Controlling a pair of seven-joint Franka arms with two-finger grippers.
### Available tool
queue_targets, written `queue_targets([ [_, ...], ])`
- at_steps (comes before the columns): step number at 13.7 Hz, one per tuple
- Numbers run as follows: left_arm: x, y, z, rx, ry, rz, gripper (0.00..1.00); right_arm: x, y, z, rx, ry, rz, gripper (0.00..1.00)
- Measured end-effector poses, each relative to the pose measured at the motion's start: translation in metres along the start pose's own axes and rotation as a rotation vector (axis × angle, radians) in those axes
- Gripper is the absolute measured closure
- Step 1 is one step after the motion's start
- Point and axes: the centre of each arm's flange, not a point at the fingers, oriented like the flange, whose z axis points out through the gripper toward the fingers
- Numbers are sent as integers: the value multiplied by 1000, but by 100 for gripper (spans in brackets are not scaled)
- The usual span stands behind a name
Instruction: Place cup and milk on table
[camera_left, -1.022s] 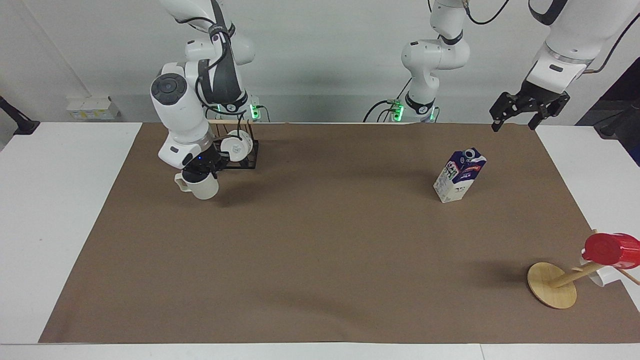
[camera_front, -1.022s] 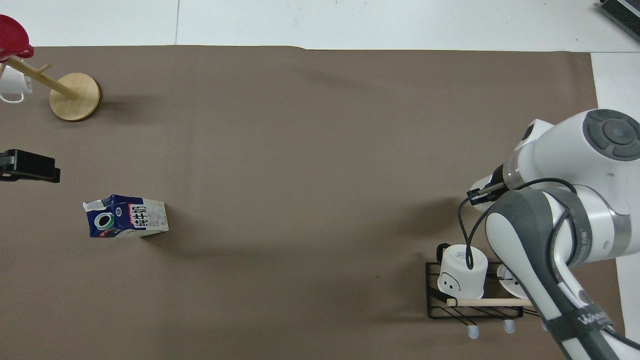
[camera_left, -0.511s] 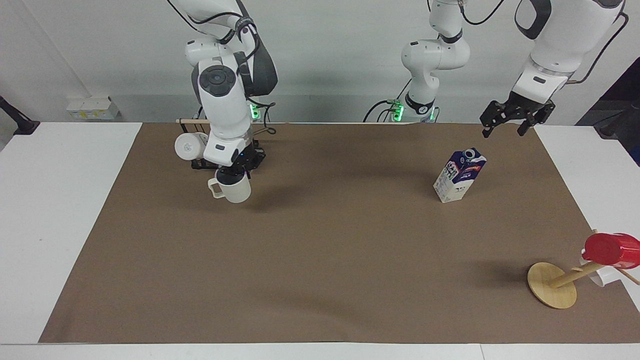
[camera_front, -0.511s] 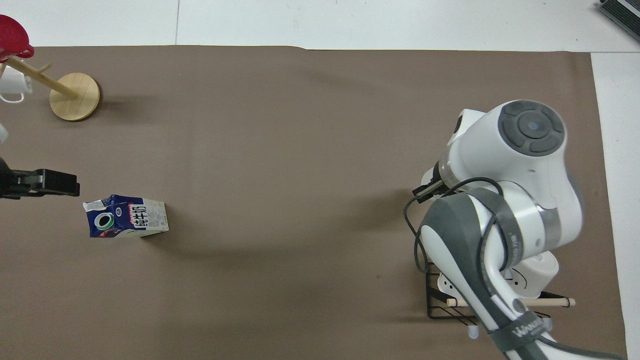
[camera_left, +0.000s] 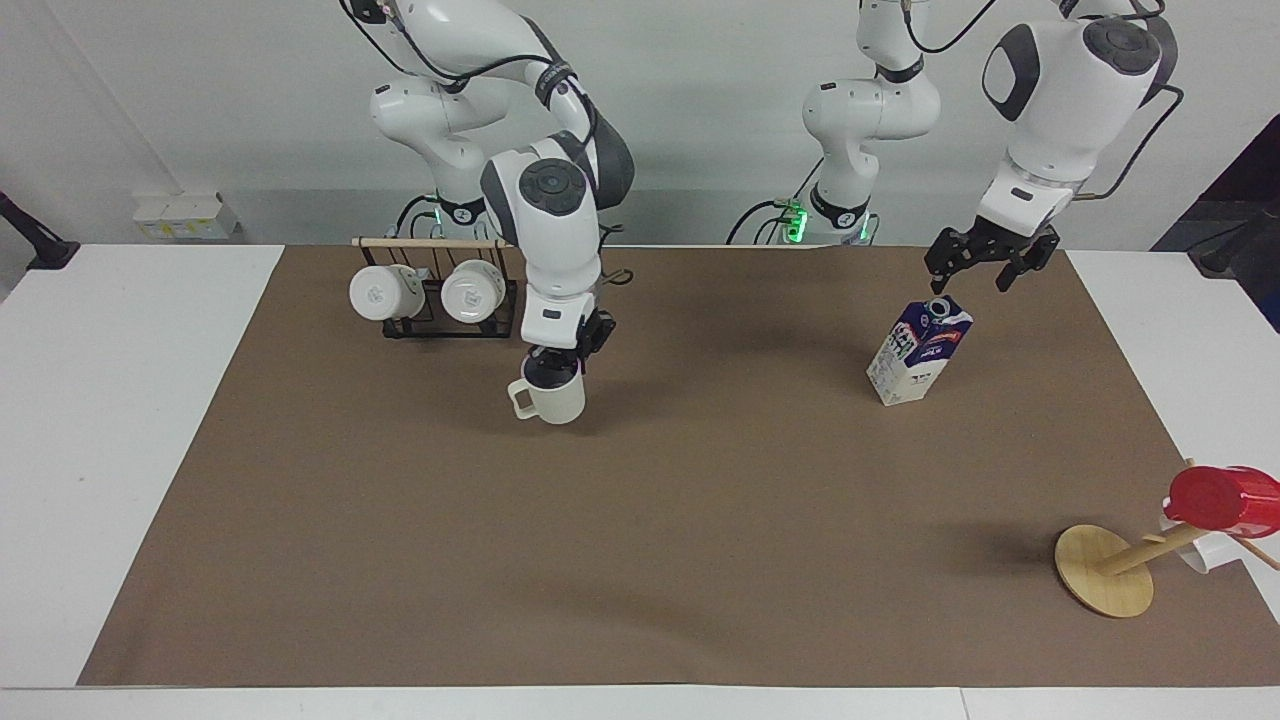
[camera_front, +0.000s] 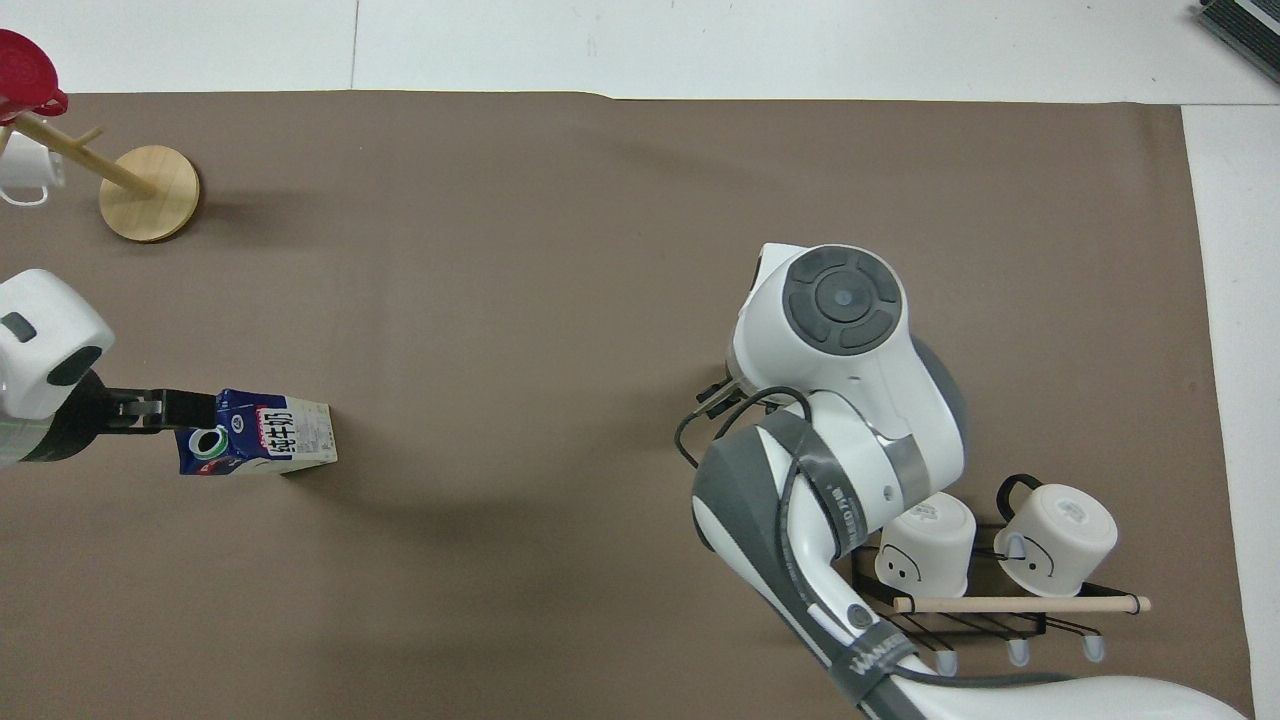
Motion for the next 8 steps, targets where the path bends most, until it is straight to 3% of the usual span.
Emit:
queue_targets([
  [8, -3, 5, 37, -2, 34, -14, 0, 23, -87, 48, 21, 40, 98, 96],
])
